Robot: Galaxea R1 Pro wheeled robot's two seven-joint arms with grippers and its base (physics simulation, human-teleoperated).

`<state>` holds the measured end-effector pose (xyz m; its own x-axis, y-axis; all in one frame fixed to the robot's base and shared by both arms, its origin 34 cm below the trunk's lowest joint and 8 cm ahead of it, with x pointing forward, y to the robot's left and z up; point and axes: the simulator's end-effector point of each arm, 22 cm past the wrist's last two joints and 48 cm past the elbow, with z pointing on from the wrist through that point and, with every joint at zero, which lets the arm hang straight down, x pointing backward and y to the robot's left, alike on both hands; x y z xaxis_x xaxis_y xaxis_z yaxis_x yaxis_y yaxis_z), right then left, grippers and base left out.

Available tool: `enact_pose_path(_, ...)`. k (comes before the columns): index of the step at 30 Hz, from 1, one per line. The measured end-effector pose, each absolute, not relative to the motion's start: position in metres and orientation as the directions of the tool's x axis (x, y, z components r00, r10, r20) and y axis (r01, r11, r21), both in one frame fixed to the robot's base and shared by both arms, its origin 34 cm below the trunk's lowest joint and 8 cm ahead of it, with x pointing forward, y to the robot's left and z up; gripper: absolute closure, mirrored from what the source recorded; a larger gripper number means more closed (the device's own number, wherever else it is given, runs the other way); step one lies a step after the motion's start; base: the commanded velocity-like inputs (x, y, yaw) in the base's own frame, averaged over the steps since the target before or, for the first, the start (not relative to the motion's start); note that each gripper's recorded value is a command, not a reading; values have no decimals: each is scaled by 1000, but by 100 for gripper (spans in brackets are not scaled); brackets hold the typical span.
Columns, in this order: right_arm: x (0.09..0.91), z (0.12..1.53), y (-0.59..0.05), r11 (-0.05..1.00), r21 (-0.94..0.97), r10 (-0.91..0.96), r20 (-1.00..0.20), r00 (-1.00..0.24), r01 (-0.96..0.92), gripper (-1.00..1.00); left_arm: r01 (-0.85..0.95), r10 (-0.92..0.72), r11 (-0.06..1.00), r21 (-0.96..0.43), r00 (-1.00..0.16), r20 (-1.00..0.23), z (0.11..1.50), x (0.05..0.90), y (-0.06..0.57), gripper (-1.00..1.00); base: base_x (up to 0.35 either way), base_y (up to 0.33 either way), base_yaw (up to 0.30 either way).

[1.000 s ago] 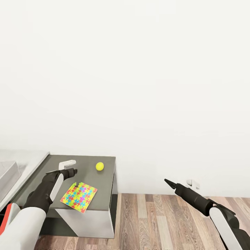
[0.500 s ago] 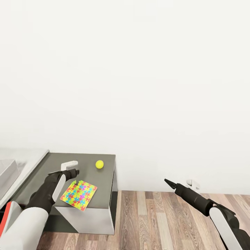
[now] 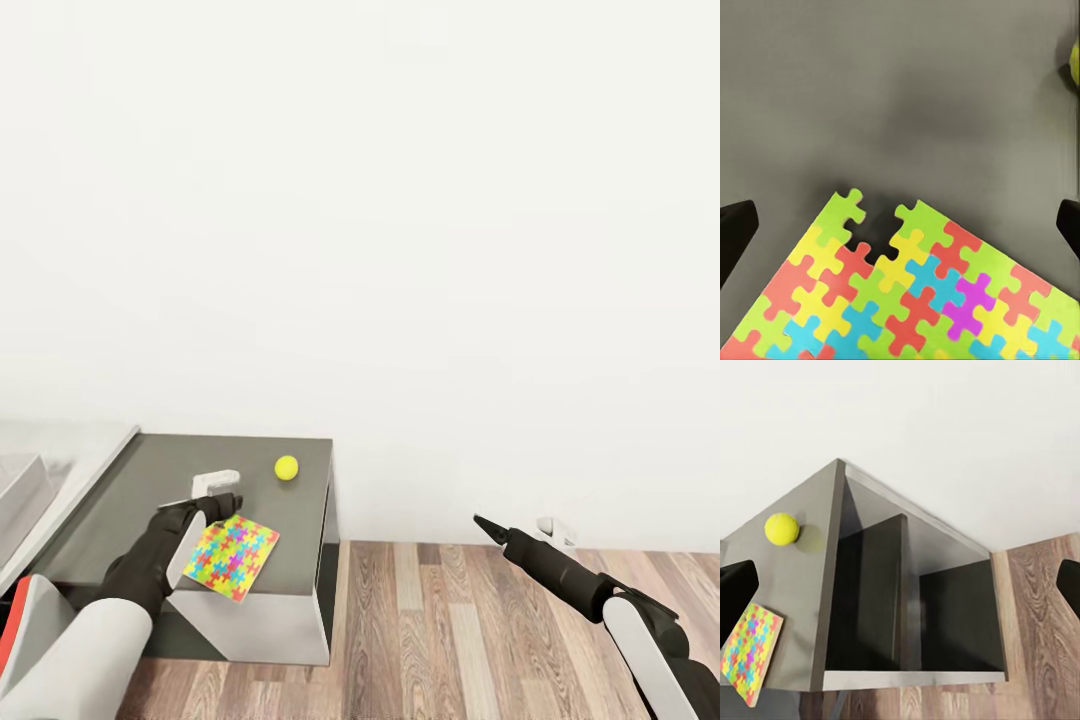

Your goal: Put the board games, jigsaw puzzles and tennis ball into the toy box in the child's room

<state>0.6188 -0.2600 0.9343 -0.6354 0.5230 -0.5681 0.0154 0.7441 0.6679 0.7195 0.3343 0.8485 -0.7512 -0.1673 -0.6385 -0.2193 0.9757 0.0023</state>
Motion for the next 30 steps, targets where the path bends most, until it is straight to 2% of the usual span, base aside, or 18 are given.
enact_pose_path(7,618,928,-260,744,667,523,-561,-642,23,-100,-206,-152,979,12,-763,-629,840,717,331,-100,0,0,0)
enact_pose_path(30,615,910,-259,743,668,523,-537,-661,45,-100,-223,-147,975,13,-682,-716,833,733,339,-100,0,0,0)
